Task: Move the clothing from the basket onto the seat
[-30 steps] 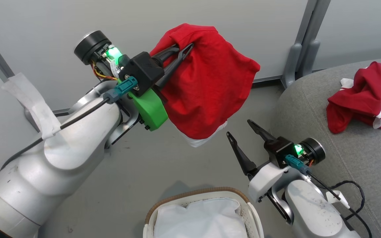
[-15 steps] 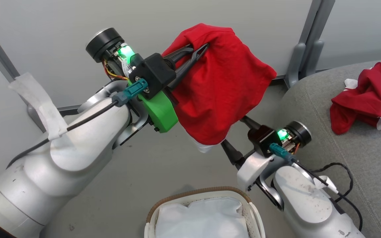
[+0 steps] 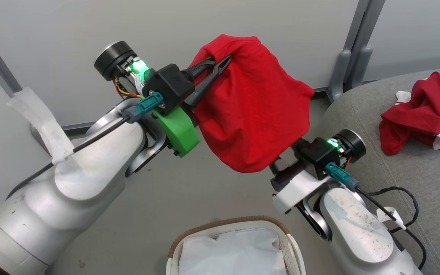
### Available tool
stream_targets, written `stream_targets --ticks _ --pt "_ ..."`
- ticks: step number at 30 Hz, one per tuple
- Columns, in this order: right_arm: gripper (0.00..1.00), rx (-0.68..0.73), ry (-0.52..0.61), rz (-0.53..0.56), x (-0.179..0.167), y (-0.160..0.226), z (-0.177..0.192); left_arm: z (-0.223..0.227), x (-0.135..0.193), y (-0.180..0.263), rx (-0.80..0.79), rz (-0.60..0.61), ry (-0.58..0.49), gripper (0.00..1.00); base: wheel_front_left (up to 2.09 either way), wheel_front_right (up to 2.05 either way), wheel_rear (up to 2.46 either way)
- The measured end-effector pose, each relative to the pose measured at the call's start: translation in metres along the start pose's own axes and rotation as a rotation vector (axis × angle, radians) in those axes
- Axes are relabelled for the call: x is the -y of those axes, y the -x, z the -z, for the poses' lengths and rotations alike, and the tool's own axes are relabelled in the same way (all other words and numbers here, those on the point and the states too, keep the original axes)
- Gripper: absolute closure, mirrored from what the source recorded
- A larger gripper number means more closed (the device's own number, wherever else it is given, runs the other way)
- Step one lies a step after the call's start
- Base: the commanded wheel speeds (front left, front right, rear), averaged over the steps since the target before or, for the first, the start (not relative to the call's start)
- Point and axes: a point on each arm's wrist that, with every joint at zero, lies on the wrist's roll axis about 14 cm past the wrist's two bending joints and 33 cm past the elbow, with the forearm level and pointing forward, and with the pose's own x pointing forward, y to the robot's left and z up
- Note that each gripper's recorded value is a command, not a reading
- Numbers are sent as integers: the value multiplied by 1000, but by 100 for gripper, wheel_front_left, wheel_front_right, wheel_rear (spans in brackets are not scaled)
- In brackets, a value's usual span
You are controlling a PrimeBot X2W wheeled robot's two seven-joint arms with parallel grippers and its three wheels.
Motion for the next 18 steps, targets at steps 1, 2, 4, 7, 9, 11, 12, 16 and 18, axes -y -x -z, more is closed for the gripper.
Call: stream_targets --ticks 1,2,4,7,9,11,12,16,18 --pt "100 2 0 -1 0 0 -1 2 -1 1 -4 -4 5 100 0 0 0" --pt "100 5 -1 -2 -1 0 -2 5 -2 2 -12 -12 11 100 0 0 0" --pt "100 9 -3 -1 -2 1 -2 11 -5 5 -25 -23 22 100 0 0 0" --pt "100 6 -10 8 -1 5 -1 21 -12 10 -51 -52 40 100 0 0 0" --pt "100 5 -14 17 1 7 0 29 -15 14 -66 -68 56 100 0 0 0" --pt "100 3 -18 23 2 9 1 36 -18 18 -83 -88 77 100 0 0 0" --pt "100 3 -20 28 3 10 1 40 -20 20 -92 -97 86 100 0 0 0" --pt "100 7 -32 54 10 13 1 57 -25 28 -122 -132 126 100 0 0 0" --pt "100 12 -36 63 13 13 1 65 -24 31 -135 -145 156 73 0 0 0"
